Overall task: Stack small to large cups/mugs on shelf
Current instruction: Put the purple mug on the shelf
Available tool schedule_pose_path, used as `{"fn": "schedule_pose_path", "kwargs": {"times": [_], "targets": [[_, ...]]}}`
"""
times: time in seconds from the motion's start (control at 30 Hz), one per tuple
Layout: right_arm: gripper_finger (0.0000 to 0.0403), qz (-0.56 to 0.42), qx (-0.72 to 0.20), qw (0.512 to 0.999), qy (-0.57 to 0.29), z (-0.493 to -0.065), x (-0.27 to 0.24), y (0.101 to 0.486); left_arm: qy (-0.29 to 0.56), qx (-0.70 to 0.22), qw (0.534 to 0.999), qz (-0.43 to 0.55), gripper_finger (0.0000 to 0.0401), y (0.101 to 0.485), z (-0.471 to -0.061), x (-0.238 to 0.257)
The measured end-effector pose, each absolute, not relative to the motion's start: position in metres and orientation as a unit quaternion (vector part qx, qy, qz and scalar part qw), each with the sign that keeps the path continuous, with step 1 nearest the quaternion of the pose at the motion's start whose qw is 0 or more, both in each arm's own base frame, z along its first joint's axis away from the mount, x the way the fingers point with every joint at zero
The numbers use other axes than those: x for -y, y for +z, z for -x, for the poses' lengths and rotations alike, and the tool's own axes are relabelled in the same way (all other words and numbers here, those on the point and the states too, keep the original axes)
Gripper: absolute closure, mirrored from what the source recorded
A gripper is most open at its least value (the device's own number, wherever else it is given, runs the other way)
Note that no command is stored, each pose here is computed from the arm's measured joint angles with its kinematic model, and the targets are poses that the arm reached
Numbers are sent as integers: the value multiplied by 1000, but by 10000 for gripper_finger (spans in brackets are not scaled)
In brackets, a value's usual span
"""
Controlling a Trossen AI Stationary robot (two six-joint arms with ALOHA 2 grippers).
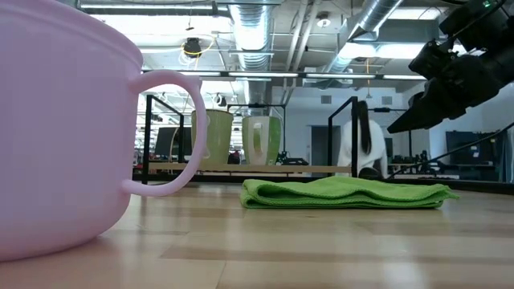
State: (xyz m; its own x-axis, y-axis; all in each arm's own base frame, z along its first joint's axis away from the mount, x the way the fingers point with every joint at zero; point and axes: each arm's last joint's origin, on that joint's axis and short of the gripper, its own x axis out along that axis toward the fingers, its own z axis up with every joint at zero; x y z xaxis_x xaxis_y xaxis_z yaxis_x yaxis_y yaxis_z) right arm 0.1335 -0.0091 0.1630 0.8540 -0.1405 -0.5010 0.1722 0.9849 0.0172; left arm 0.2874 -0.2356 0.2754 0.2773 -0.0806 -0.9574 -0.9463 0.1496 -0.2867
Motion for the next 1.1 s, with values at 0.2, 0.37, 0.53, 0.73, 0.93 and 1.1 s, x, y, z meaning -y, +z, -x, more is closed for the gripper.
{"fn": "schedule_pose_path", "kwargs": {"times": [0.2, 0.37, 0.53, 0.73, 0.93, 1.1], "targets": [[193, -31, -261, 962, -81, -133, 9, 162, 395, -472, 572, 542, 221, 270, -284, 239], [193, -30, -266, 960, -81, -132, 9, 157, 402, -481, 566, 535, 221, 262, -286, 242], [193, -30, -274, 958, -82, -130, 9, 152, 418, -486, 555, 530, 221, 257, -286, 242], [193, -30, -272, 958, -81, -131, 9, 152, 427, -489, 550, 525, 221, 248, -290, 244], [193, -26, -273, 958, -80, -131, 9, 152, 429, -480, 555, 527, 221, 239, -292, 244], [193, -26, -273, 958, -80, -131, 9, 152, 434, -473, 550, 534, 221, 239, -292, 244]]}}
